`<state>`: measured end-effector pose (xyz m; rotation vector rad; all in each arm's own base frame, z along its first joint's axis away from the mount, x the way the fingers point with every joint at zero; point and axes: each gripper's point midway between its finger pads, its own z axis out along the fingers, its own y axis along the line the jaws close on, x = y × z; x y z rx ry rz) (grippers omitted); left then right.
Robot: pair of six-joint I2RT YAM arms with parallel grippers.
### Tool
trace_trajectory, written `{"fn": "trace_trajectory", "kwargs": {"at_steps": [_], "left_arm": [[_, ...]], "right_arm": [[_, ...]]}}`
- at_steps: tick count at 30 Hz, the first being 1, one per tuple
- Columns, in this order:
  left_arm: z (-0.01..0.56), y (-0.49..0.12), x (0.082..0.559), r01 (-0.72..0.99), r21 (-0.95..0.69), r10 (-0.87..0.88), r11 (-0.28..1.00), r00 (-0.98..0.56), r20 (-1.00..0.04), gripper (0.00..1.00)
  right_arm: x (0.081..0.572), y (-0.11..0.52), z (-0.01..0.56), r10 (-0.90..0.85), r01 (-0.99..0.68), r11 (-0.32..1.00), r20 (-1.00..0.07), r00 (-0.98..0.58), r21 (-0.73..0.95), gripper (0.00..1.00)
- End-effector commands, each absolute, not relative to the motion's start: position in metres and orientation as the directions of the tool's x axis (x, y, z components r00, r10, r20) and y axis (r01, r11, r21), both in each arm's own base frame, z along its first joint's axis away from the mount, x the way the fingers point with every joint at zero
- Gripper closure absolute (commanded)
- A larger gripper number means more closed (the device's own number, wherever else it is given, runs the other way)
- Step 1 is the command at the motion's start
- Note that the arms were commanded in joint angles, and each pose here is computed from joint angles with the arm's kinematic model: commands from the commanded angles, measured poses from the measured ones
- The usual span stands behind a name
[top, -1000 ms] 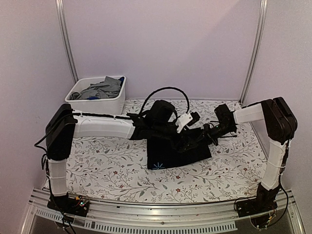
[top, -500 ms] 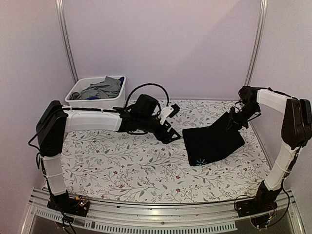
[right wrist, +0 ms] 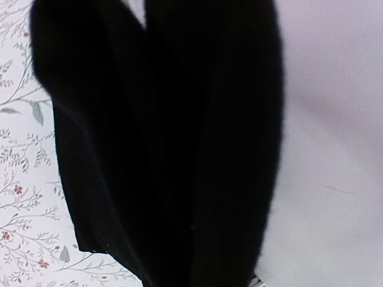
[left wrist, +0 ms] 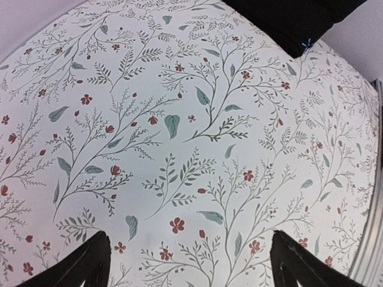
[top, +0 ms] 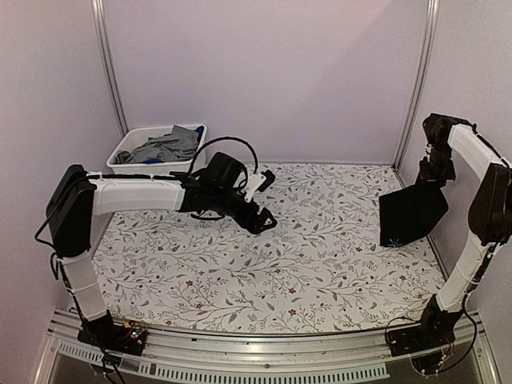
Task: Fold and stack the mixed laundry pile
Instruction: Turn over the square-folded T-shirt at the center of the board.
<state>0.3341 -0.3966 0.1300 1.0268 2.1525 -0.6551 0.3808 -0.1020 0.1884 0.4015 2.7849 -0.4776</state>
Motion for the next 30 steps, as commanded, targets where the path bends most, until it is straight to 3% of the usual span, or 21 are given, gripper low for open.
{"fn": "trace_trajectory", "kwargs": {"at_steps": [1,6,12,18,24,30], "left_arm": [[0.140,-0.377,0.329,0.779,-0.164,0.454,0.606,-0.508,-0.732,0.08],[0.126,-0.358,0.329,0.754,-0.107,0.494,0.648,-0.523,-0.694,0.07],[0.120,-0.334,0.339,0.714,-0.069,0.500,0.697,-0.553,-0.666,0.06],[0.127,-0.309,0.347,0.654,-0.139,0.419,0.744,-0.618,-0.666,0.05],[0.142,-0.289,0.345,0.617,-0.227,0.319,0.753,-0.644,-0.696,0.04],[0.151,-0.274,0.346,0.564,-0.295,0.224,0.771,-0.674,-0.704,0.02]], "right_arm": [[0.391,-0.145,0.261,0.158,0.403,0.778,-0.471,-0.868,-0.482,1.00],[0.426,-0.106,0.263,0.062,0.322,0.811,-0.477,-0.877,-0.488,1.00],[0.454,0.037,0.154,-0.162,-0.042,0.897,-0.239,-0.957,-0.440,1.00],[0.448,0.162,0.089,-0.298,-0.253,0.928,-0.138,-0.944,-0.273,1.00],[0.426,0.276,0.053,-0.369,-0.373,0.928,-0.123,-0.921,0.006,1.00],[0.403,0.375,0.058,-0.337,-0.368,0.822,-0.151,-0.929,0.434,1.00]]}}
